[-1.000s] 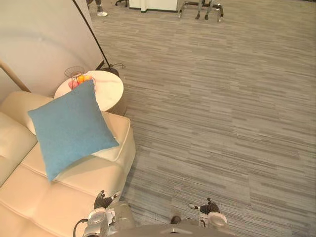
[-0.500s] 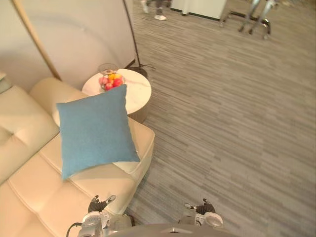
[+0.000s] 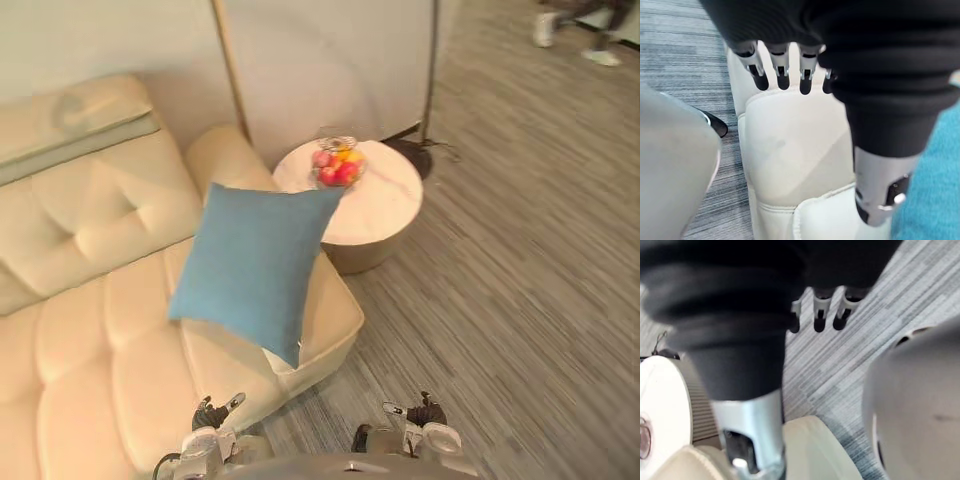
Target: Pick up cushions and gather them together orderly.
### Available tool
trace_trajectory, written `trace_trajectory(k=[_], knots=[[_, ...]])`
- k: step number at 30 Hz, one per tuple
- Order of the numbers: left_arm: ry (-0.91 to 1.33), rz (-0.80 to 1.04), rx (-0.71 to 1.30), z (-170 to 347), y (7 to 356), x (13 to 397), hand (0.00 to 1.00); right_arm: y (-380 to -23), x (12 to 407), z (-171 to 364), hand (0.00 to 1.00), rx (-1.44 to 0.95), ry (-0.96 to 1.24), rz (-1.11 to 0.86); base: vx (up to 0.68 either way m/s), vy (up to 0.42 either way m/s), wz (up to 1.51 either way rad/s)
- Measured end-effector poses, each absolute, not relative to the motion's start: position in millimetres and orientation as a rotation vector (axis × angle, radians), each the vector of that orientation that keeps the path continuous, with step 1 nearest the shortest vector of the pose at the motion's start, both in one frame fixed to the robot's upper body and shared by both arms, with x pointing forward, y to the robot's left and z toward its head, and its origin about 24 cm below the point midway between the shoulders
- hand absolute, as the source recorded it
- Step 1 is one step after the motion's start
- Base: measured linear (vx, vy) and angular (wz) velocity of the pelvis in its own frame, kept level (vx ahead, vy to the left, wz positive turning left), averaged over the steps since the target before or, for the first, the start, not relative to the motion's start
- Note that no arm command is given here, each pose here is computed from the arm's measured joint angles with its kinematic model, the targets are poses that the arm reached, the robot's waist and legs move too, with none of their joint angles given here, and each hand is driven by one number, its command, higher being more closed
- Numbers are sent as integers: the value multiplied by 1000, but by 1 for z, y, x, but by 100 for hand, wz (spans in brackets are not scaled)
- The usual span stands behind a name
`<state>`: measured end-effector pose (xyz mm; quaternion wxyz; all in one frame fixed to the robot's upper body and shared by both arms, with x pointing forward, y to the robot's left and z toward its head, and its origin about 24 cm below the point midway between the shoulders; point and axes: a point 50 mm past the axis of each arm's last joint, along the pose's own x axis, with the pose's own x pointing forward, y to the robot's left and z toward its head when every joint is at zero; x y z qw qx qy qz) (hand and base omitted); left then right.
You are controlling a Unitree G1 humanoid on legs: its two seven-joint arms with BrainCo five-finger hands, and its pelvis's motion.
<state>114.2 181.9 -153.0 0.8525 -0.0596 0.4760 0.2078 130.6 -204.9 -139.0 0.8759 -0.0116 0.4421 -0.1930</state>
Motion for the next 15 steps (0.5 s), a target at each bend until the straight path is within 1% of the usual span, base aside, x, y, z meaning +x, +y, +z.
trace_trajectory(k=[4,6,9,12,15], knots=[[980,436,-109,-150,186,116,0,-199,130,-140,0,14,926,-413,158,9,107],[984,435,-90,-150,191,114,0,-196,134,-139,0,21,914,-408,98,32,57],[996,397,-50,-151,192,116,0,-189,133,-141,0,36,925,-398,71,42,9],[1011,379,-33,-153,191,114,0,-189,121,-147,0,34,972,-403,38,50,-8],[1021,363,-17,-154,193,112,0,-189,123,-147,0,33,967,-400,-4,30,-17]])
